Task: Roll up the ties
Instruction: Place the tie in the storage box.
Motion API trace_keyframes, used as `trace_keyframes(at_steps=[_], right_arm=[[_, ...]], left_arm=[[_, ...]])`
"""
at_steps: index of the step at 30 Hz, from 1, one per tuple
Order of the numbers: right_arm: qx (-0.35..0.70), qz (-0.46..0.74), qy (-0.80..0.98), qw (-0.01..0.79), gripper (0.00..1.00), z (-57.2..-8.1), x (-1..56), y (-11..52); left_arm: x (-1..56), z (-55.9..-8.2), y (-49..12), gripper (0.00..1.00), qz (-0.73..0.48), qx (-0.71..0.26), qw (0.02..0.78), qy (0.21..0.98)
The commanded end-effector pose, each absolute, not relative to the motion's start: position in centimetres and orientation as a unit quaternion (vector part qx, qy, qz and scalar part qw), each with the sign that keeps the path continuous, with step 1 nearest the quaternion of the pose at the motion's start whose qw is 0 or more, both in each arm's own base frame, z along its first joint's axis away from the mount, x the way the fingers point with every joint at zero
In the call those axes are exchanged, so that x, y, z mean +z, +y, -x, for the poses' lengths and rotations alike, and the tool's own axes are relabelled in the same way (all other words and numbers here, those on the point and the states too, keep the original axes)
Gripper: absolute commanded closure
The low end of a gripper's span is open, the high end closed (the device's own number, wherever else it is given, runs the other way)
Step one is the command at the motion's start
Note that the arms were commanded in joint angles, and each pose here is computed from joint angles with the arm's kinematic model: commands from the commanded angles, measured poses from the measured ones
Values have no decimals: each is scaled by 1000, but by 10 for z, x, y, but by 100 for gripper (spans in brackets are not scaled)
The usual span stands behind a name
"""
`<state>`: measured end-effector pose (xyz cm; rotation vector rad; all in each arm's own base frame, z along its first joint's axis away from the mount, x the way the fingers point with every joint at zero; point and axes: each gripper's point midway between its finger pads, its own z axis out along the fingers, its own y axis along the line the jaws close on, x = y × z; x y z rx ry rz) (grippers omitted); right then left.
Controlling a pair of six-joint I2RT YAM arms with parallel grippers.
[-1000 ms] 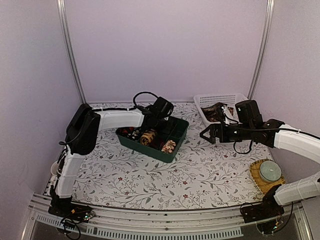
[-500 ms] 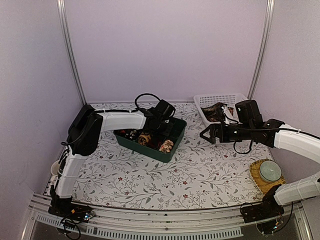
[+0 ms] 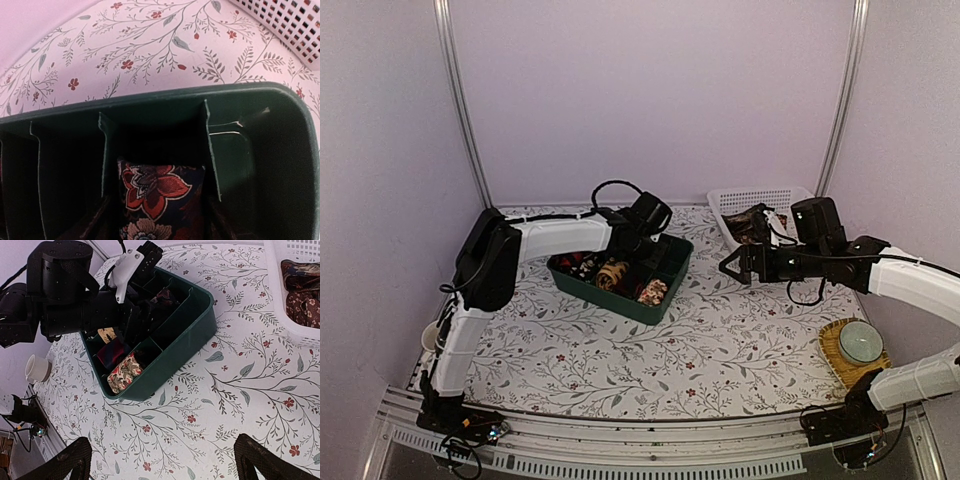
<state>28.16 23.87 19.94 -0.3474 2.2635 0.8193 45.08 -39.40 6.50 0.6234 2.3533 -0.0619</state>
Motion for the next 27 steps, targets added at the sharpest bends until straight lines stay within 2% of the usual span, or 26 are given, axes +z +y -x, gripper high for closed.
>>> trace_keyframes(at_steps=[1, 10, 12, 16, 27], right_arm=[[323, 134, 868, 352, 0, -284, 208, 240], [324, 135, 868, 350, 0, -284, 207, 241], [323, 135, 869, 349, 0, -283, 206, 241], [324, 135, 869, 349, 0, -284, 207, 241], [325, 137, 868, 350, 0, -285, 211, 243]], left_arm=[[-3, -415, -352, 37, -273, 39, 222, 935], [41, -429, -368, 23, -268, -1, 257, 928], [52, -432, -372, 14, -266, -13, 265, 927], [71, -438, -376, 5, -261, -32, 281, 923], [130, -456, -382, 5, -249, -72, 351, 900]])
